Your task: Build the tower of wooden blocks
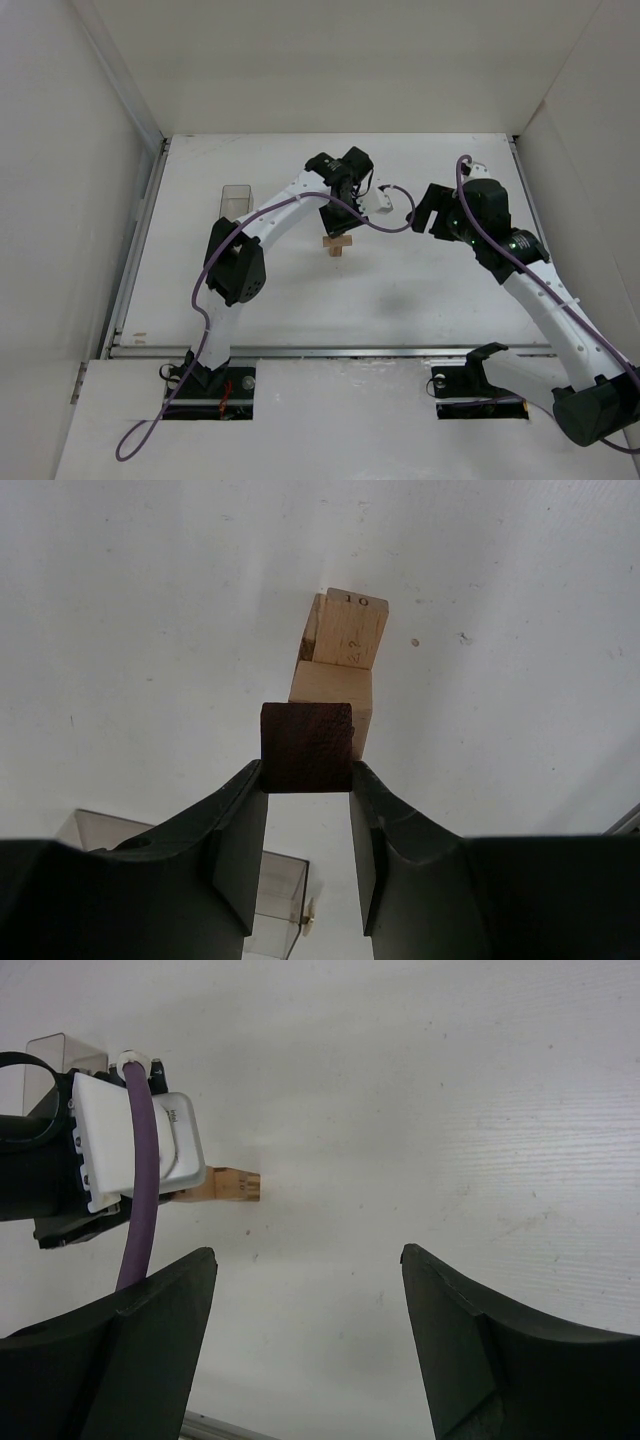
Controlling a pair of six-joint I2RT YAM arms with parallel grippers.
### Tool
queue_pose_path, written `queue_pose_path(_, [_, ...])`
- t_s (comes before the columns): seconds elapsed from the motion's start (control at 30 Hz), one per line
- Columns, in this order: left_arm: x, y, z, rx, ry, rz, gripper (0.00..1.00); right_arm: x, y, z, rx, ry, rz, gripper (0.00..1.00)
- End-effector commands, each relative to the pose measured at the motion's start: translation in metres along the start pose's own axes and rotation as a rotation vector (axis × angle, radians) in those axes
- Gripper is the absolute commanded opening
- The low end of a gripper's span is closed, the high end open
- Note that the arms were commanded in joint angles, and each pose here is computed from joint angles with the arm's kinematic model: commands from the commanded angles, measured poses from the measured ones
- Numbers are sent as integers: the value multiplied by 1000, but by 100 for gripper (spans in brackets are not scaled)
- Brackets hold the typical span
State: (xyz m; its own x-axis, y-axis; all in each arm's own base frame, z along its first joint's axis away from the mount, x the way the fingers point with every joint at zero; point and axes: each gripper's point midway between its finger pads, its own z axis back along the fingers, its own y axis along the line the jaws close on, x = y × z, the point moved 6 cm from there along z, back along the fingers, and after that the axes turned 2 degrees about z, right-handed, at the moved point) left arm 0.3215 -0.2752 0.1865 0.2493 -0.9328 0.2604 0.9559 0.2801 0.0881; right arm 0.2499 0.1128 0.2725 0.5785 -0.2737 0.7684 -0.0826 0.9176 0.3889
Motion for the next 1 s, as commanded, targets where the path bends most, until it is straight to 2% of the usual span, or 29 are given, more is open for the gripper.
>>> queue_pose_path(0.0, [5,-1,17,11,-23,-21,1,8,3,5,22,-43,11,80])
queue_pose_path(0.33, [3,-2,14,-1,-20,-29,2,7,3,3,18,-35,11,80])
queue_pose_path(0.47, [4,-2,18,3,-28,-30,4,7,3,3,18,-35,11,82])
queue_pose_path(0.63, [0,-4,14,-7,-11,-38,13,7,3,3,18,-35,11,82])
queue_pose_path(0.97, [-1,-4,16,-7,-11,-47,17,7,3,3,18,-35,11,82])
